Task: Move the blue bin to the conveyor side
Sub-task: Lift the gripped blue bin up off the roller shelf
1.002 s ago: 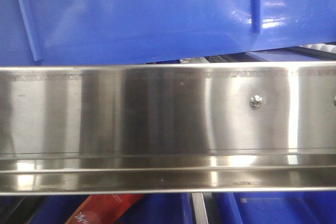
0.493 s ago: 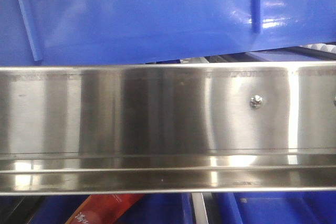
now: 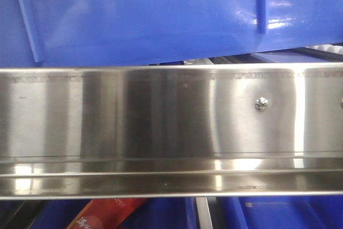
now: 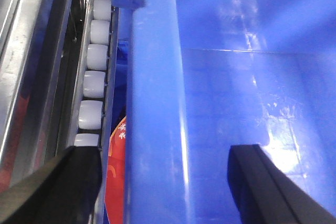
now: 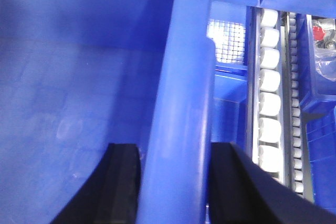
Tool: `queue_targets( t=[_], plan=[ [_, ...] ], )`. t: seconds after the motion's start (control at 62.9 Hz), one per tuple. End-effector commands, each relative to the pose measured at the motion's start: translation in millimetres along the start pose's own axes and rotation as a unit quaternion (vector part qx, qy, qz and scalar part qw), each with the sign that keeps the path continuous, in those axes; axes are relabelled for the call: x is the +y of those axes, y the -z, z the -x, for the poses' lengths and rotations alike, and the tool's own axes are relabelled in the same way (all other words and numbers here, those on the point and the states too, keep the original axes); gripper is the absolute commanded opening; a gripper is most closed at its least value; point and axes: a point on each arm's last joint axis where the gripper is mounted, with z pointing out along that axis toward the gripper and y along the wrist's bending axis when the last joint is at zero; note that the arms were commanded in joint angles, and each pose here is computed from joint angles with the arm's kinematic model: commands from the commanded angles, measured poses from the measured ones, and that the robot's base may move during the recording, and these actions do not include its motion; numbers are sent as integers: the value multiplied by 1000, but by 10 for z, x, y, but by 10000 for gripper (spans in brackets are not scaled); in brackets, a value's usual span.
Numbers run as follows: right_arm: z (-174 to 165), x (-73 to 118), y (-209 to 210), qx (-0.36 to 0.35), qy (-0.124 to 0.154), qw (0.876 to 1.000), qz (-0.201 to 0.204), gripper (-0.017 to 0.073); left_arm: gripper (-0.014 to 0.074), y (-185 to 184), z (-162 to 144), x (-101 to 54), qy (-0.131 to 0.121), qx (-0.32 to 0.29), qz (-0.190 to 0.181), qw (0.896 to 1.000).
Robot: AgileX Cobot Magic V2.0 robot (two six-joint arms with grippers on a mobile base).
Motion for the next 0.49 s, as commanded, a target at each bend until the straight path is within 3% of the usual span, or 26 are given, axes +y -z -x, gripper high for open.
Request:
queue_targets(
  t=[0.0,0.255,0.477],
  plan=[
    [6,-16,6,-5,7,1000,-9,-89,400,-5,19,-21,-1,-6,-2,1000],
    [6,-16,6,-5,7,1000,-9,-89,385,-4,21,-22,-1,-8,-3,1000],
    [6,-16,6,-5,7,1000,-9,-89,232,-4,21,-22,-1,-8,-3,1000]
  ],
)
